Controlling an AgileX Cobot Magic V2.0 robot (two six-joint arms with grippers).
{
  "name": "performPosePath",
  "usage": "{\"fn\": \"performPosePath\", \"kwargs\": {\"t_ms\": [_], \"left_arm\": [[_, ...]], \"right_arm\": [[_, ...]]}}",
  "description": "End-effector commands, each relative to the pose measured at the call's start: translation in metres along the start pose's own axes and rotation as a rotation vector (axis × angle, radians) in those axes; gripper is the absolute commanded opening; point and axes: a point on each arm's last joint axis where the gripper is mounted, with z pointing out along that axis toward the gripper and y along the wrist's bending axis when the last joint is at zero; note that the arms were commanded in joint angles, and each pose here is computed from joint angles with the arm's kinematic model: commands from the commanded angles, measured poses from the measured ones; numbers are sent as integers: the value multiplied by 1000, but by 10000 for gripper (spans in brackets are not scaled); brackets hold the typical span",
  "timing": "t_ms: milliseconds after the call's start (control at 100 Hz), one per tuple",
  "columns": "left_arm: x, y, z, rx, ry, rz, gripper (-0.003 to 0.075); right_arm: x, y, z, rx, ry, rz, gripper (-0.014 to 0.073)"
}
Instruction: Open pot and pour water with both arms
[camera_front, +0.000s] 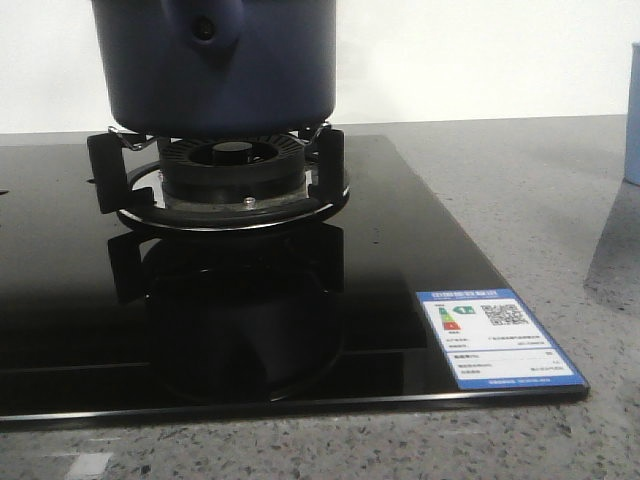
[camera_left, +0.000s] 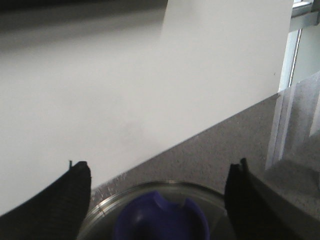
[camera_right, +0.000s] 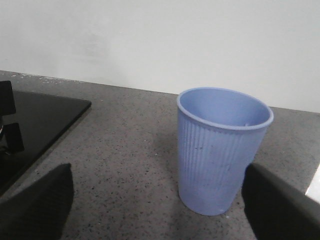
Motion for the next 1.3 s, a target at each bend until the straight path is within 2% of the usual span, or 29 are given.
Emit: {"fn": "performPosePath", "kwargs": {"t_ms": [0, 40, 90, 190, 240, 410, 540, 680, 830, 1040, 1290], "left_arm": [[-39, 8, -29, -45, -167, 26, 380], [-44, 13, -38, -63, -182, 26, 316], [-49, 22, -48, -91, -192, 27, 198], [-54, 39, -65, -154, -189, 30, -19], [-55, 47, -73, -186, -180, 32, -20], [-53, 69, -104, -311, -189, 38, -20], [-45, 73, -131, -393, -239, 41, -20], [-25, 66, -160, -451, -314, 52, -20], [12, 55, -188, -480, -346, 38, -20], [68, 39, -218, -484, -353, -16, -20], [117, 26, -241, -475, -389, -59, -20]], "right_arm": [[-17, 2, 0, -35, -119, 3, 508], [-18, 3, 0, -45, -137, 3, 440], [-22, 5, 0, -66, -175, 2, 326], [-28, 9, -2, -109, -250, 1, 41], [-31, 10, -3, -121, -276, -1, -81], [-42, 3, 2, -99, -258, 95, -61], [-59, -2, 4, -88, -277, 167, -61], [-74, 3, -9, -99, -363, 139, -61], [-81, 12, -35, -80, -445, 86, -61], [-54, 25, -69, 1, -426, 4, -61], [-12, 33, -88, 73, -414, -4, -61]]}}
